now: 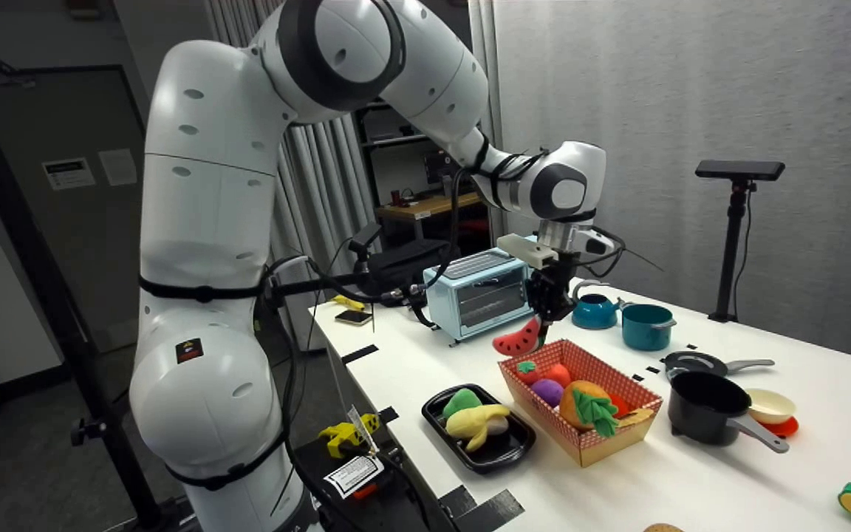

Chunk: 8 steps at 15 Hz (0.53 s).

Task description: Take the pear and watermelon plush toys out of the box and place them on the black tray

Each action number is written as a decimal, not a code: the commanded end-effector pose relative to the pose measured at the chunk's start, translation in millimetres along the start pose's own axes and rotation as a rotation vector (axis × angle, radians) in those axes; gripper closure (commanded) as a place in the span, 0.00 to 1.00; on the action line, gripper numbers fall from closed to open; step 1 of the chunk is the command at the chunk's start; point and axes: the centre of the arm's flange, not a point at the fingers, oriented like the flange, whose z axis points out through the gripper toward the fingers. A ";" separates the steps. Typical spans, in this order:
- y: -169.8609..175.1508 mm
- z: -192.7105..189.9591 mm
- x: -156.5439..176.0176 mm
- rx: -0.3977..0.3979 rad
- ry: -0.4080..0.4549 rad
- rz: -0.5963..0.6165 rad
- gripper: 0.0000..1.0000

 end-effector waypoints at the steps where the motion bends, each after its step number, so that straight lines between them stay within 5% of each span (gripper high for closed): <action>1: 9.6 11.8 -53.0 -0.017 -0.050 0.010 0.98; 8: 32.4 61.9 -66.0 -0.120 -0.122 0.071 0.98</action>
